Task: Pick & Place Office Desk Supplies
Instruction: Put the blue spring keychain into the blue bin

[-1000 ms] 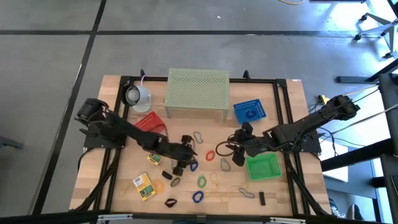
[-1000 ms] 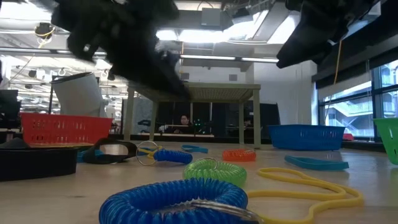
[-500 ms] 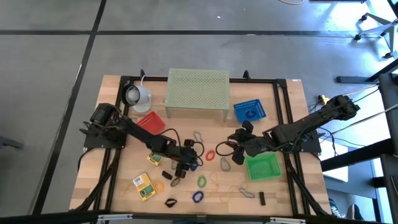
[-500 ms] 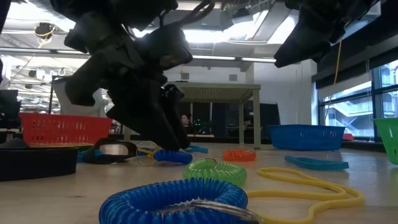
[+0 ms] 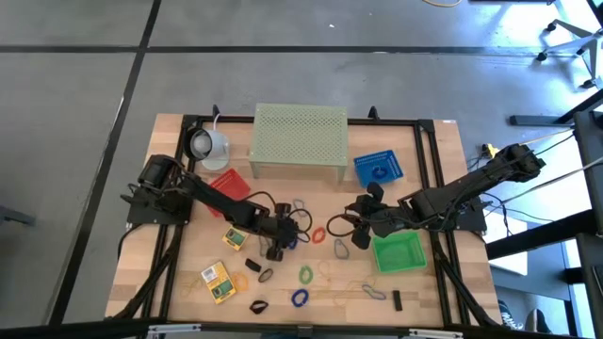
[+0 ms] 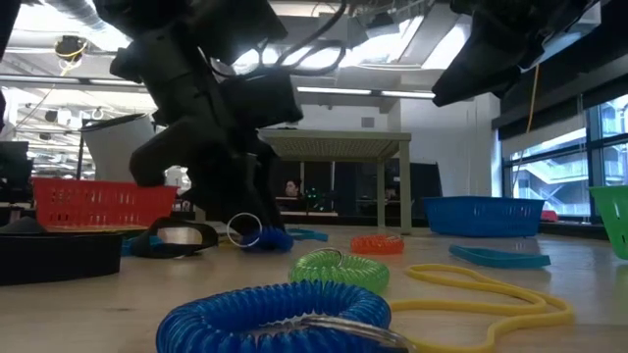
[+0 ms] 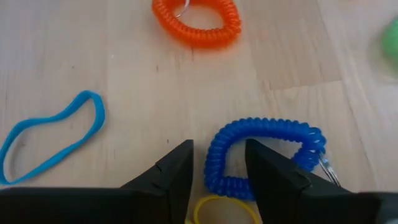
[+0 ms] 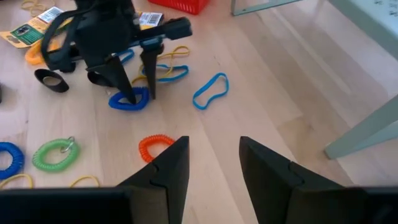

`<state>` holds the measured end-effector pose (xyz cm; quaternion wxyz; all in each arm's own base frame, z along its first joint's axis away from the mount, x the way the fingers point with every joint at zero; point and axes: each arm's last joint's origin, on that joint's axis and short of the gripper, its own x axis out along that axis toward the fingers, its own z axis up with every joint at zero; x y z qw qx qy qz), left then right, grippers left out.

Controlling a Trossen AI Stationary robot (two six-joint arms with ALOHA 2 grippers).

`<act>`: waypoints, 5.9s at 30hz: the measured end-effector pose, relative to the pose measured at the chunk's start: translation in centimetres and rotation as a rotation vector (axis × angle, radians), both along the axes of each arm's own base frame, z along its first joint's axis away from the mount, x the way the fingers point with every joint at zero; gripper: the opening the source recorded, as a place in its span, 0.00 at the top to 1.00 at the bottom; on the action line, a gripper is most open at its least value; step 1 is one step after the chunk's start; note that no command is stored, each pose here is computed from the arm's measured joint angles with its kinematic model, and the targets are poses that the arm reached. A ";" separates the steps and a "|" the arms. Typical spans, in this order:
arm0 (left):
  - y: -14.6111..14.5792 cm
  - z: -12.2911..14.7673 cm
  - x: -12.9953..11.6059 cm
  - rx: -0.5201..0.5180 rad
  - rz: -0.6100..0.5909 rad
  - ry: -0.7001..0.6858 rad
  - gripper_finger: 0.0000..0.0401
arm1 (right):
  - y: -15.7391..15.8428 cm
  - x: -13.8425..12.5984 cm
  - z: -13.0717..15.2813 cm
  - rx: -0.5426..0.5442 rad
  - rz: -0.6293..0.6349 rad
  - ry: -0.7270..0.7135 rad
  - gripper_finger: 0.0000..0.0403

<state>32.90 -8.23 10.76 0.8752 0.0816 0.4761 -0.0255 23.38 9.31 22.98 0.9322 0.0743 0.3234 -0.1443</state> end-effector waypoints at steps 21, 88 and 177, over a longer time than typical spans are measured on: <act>-2.2 8.8 -0.9 0.190 -0.018 -0.431 0.96 | 0.0 0.1 0.1 -0.019 0.002 -0.016 0.65; -2.6 15.0 -1.6 0.215 0.134 -0.810 0.96 | 0.5 4.4 1.7 -0.093 0.127 -0.364 0.65; -4.7 15.9 -3.8 0.347 0.355 -0.827 0.61 | -16.1 -3.1 -4.4 0.189 -0.768 0.415 0.91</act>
